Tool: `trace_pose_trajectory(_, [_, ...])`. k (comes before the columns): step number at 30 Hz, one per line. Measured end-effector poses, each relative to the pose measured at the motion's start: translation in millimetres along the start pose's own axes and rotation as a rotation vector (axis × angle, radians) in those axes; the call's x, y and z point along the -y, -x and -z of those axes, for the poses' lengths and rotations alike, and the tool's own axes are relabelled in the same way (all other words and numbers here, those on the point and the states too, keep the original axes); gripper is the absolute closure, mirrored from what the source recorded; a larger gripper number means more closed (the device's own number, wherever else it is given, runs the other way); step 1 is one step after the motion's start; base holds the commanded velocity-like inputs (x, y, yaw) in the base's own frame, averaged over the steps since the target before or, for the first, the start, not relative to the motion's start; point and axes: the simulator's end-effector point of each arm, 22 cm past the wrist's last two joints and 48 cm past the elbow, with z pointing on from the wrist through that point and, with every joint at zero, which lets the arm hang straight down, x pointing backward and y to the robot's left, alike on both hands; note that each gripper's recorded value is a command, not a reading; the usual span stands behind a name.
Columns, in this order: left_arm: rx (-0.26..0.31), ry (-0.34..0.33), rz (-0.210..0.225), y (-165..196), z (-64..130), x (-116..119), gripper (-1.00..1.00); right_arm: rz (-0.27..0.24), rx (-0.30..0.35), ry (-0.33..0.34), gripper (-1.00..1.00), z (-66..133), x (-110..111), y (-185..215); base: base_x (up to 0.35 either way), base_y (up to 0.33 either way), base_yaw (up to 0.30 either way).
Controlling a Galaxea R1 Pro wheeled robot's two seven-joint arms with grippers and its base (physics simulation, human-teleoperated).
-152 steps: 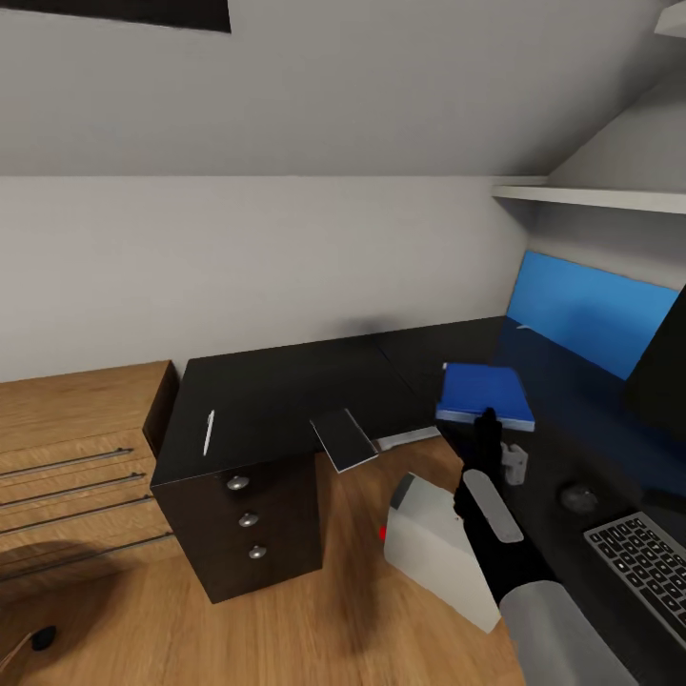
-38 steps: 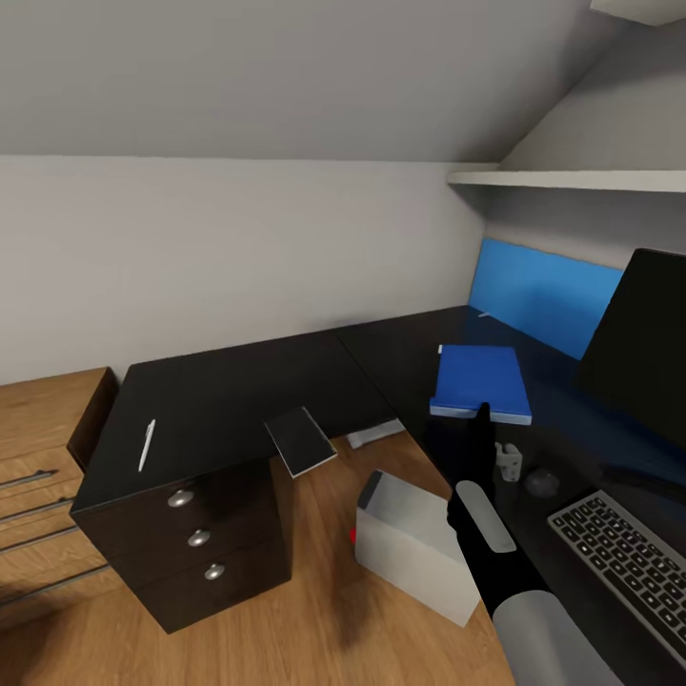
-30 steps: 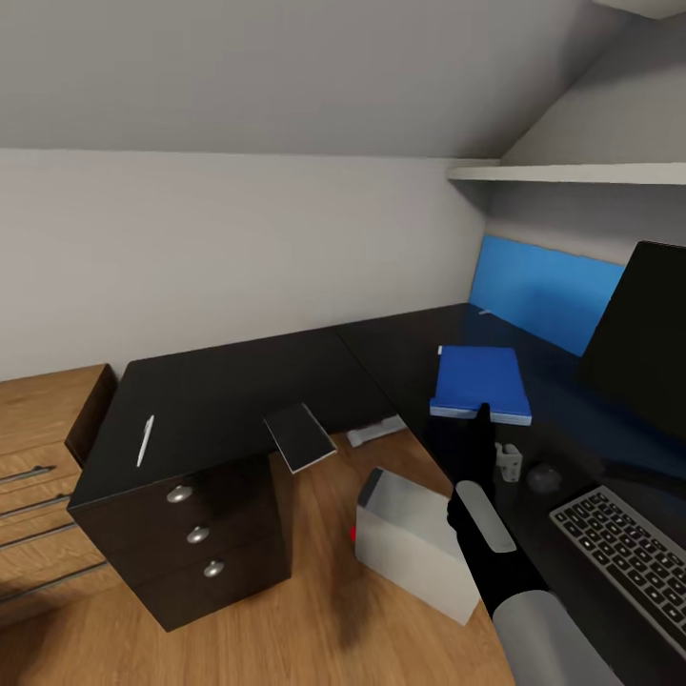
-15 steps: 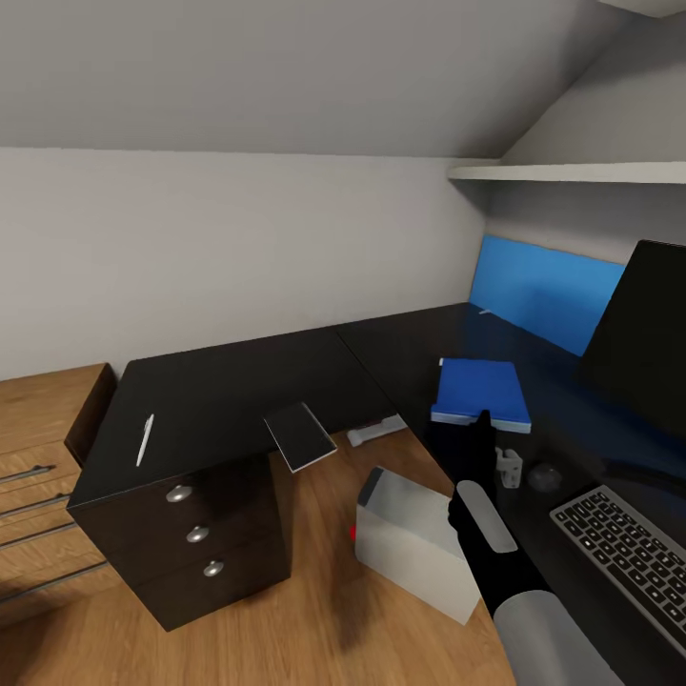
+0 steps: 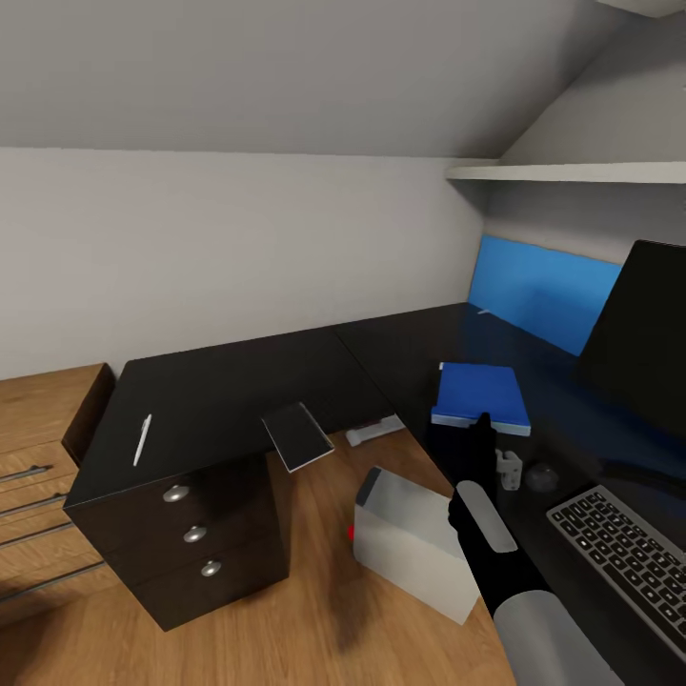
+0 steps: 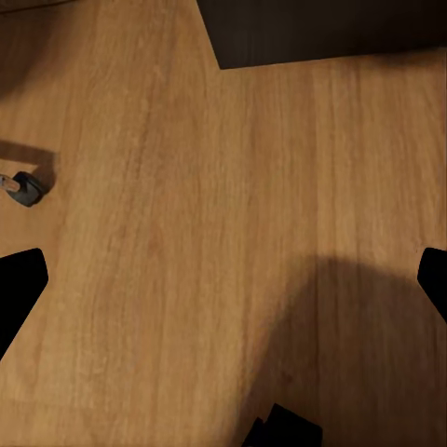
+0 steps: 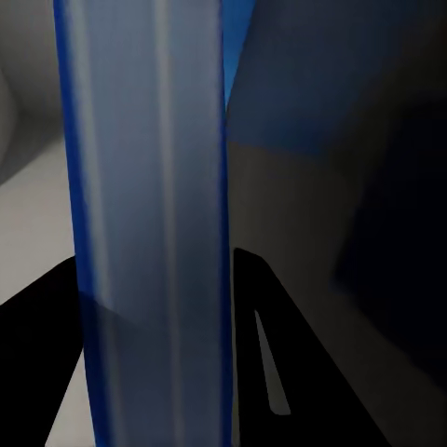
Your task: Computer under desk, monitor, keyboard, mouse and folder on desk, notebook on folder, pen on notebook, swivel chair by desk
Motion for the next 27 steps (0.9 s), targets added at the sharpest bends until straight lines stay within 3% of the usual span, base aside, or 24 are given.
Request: trace_pose_trajectory(27, [0.002, 0.002, 0.000, 0.6, -0.4, -1.2, -1.00, -0.001, 0.001, -0.023, 1.00, -0.2, 5.5, 0.8, 0.032, -0.027, 0.000])
